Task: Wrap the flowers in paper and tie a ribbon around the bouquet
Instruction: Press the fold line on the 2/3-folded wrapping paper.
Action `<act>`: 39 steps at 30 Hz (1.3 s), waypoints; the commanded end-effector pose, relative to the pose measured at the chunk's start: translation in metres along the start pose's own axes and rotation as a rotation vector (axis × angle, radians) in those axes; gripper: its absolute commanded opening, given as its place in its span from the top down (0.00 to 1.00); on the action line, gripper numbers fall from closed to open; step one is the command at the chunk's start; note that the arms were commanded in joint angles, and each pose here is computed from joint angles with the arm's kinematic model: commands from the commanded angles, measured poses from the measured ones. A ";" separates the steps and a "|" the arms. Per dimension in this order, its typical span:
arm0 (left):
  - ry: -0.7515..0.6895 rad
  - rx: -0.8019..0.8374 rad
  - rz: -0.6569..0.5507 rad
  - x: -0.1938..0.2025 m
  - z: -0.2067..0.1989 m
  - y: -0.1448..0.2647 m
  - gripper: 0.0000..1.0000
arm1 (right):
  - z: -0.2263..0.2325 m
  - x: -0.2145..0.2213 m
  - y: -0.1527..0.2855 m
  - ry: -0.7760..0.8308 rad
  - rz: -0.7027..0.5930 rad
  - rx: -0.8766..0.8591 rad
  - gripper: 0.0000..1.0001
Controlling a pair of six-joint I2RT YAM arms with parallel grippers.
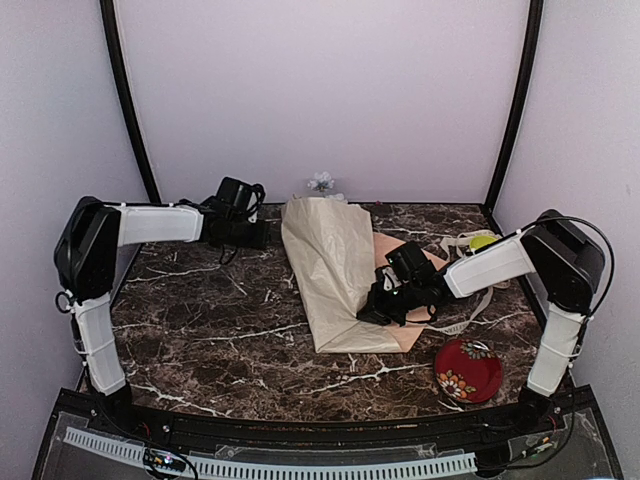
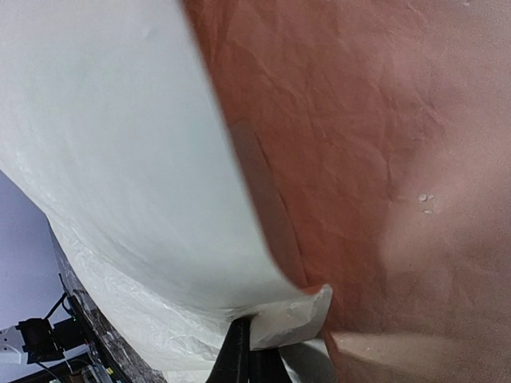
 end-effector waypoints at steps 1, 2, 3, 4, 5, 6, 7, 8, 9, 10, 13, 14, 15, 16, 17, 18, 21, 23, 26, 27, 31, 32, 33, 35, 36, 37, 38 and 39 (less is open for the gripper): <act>-0.169 0.216 -0.100 0.038 -0.092 0.071 0.53 | 0.002 0.000 -0.003 0.017 -0.014 0.000 1.00; -0.195 0.234 -0.067 0.053 -0.103 0.074 0.53 | 0.004 0.000 -0.002 0.023 -0.019 0.000 1.00; -0.223 0.261 -0.026 0.072 -0.115 0.077 0.53 | 0.005 0.000 -0.001 0.030 -0.023 0.001 1.00; -0.247 0.276 0.007 0.088 -0.121 0.078 0.54 | 0.005 -0.001 -0.001 0.033 -0.025 0.000 1.00; -0.275 0.281 0.032 0.103 -0.126 0.076 0.54 | 0.005 0.000 -0.001 0.034 -0.023 -0.001 1.00; -0.304 0.281 0.054 0.115 -0.130 0.075 0.54 | 0.006 0.000 -0.001 0.034 -0.026 -0.008 1.00; -0.336 0.279 0.074 0.126 -0.134 0.074 0.54 | 0.006 0.001 -0.001 0.032 -0.027 -0.011 1.00; -0.373 0.277 0.092 0.138 -0.139 0.072 0.54 | 0.006 0.001 0.000 0.029 -0.030 -0.016 1.00; -0.419 0.268 0.104 0.149 -0.144 0.070 0.54 | 0.007 0.002 0.001 0.026 -0.033 -0.022 1.00; -0.470 0.236 0.107 0.157 -0.146 0.066 0.54 | 0.007 0.003 0.001 0.025 -0.035 -0.029 1.00; -0.538 0.146 0.152 0.175 -0.147 0.052 0.54 | 0.008 0.007 0.003 0.014 -0.037 -0.051 1.00; -0.542 0.124 0.169 0.178 -0.146 0.048 0.55 | 0.008 0.008 0.004 0.013 -0.039 -0.053 1.00; -0.543 0.110 0.177 0.181 -0.144 0.045 0.55 | 0.009 0.008 0.006 0.015 -0.042 -0.055 1.00; -0.548 0.101 0.187 0.185 -0.141 0.043 0.55 | 0.008 0.010 0.007 0.016 -0.042 -0.053 1.00; -0.551 0.097 0.193 0.188 -0.139 0.042 0.55 | 0.008 0.010 0.008 0.017 -0.042 -0.053 1.00; -0.558 0.092 0.202 0.192 -0.135 0.041 0.55 | 0.008 0.010 0.008 0.021 -0.041 -0.054 1.00; -0.586 0.091 0.237 0.203 -0.128 0.038 0.56 | 0.009 0.011 0.010 0.040 -0.036 -0.064 1.00; -0.603 0.108 0.271 0.210 -0.126 0.037 0.56 | 0.011 0.009 0.015 0.053 -0.047 -0.073 0.89; -0.620 0.135 0.303 0.218 -0.125 0.037 0.57 | 0.013 0.002 0.034 0.077 -0.086 -0.081 0.68; -0.625 0.141 0.311 0.220 -0.124 0.038 0.57 | 0.013 -0.002 0.044 0.088 -0.114 -0.077 0.60; -0.645 0.161 0.327 0.224 -0.124 0.038 0.57 | 0.017 -0.028 0.092 0.181 -0.246 -0.098 0.28; -0.651 0.163 0.328 0.224 -0.124 0.038 0.57 | 0.016 -0.038 0.099 0.212 -0.264 -0.112 0.15; -0.654 0.166 0.331 0.225 -0.124 0.038 0.57 | 0.016 -0.046 0.103 0.239 -0.262 -0.127 0.03; -0.660 0.180 0.336 0.226 -0.125 0.038 0.57 | 0.013 -0.068 0.105 0.306 -0.240 -0.152 0.00; -0.664 0.189 0.339 0.227 -0.126 0.038 0.57 | 0.006 -0.079 0.099 0.317 -0.217 -0.146 0.00; -0.668 0.195 0.344 0.228 -0.126 0.038 0.57 | 0.002 -0.090 0.096 0.331 -0.213 -0.148 0.00; -0.672 0.196 0.345 0.228 -0.126 0.038 0.57 | -0.005 -0.100 0.088 0.336 -0.203 -0.146 0.00; -0.675 0.197 0.348 0.228 -0.126 0.038 0.57 | -0.009 -0.109 0.086 0.348 -0.209 -0.150 0.00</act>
Point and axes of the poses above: each gripper's point midway between its finger pads, its own y axis back along the fingers, its own z axis along the line the jaws close on, x = y × z, the point moved 7 cm from there along y, back along the fingers, and after that the axes turned 13 degrees about y, right-handed, at the moved point
